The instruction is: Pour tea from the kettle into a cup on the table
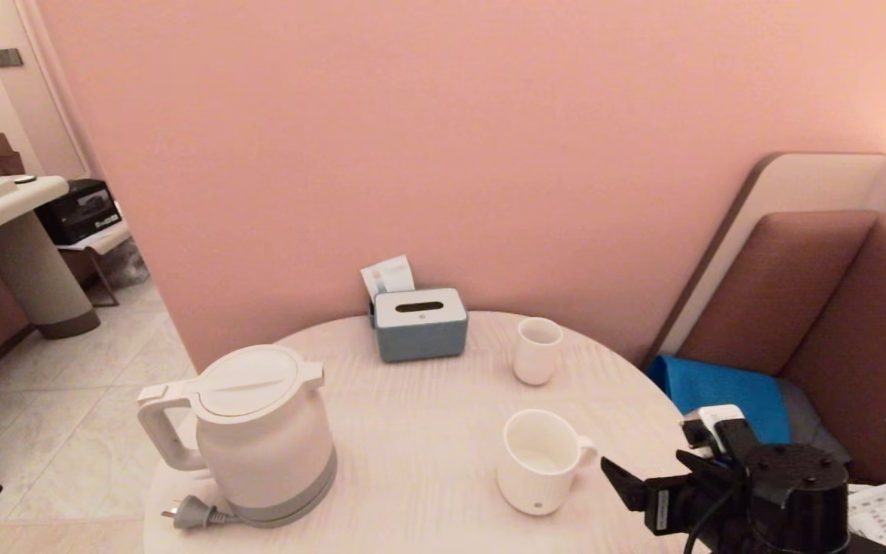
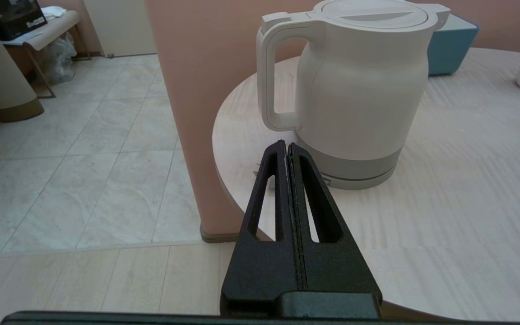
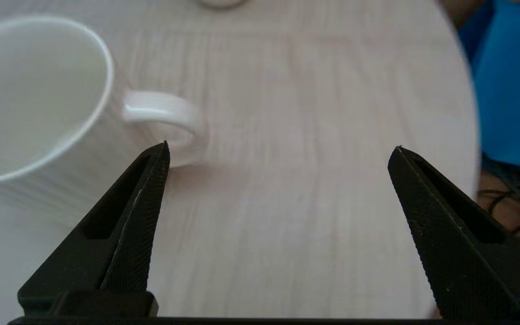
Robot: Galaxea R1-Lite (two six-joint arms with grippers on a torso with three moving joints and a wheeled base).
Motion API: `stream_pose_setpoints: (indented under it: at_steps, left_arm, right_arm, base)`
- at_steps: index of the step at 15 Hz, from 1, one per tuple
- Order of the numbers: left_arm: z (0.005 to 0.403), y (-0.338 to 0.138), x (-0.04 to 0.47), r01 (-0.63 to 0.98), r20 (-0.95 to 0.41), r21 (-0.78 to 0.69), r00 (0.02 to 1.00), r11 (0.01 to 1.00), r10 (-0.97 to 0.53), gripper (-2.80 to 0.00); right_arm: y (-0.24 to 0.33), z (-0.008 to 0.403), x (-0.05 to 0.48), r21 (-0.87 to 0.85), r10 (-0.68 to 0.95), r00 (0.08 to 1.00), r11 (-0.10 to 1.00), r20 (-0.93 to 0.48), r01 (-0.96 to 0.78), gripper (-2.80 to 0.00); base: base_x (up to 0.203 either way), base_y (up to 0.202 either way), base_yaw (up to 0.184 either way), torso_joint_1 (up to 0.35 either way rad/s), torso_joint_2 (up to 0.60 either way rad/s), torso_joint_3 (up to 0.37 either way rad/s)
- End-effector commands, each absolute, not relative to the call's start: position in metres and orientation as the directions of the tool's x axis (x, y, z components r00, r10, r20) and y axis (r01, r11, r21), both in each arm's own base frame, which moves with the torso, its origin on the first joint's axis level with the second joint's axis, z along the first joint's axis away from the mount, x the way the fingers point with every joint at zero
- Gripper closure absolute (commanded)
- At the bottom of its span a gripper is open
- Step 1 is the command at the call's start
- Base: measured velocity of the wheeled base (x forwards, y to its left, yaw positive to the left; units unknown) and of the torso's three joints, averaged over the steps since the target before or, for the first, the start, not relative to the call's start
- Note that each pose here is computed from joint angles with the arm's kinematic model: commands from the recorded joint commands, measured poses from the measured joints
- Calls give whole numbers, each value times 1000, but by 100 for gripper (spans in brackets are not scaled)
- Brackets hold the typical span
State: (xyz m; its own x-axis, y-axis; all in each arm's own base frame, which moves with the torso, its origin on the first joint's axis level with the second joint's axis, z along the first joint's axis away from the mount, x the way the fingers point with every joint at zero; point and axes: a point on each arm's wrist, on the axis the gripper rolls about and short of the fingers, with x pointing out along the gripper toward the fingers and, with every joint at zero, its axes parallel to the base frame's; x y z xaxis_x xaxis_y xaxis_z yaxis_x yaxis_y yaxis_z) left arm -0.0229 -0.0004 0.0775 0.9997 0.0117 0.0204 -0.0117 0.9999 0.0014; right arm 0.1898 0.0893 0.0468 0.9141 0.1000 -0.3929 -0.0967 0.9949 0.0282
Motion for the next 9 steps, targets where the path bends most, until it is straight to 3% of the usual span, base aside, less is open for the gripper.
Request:
stream_pose_setpoints:
  at_steps: [1,9]
  left_arm:
    - [78,0,-23,-12,20,2,1000,1000,12,0]
    - [78,0,-23,-12,20,2,1000,1000,12,0]
  right_arm:
    - [84,72,179,59,106,944,994,-312,-92,-280]
    - [50,159,123,-45,-116,976,993,-182,110,-280]
  base:
    - [0,0,0,0,0,0]
    - [0,0,0,0,0,0]
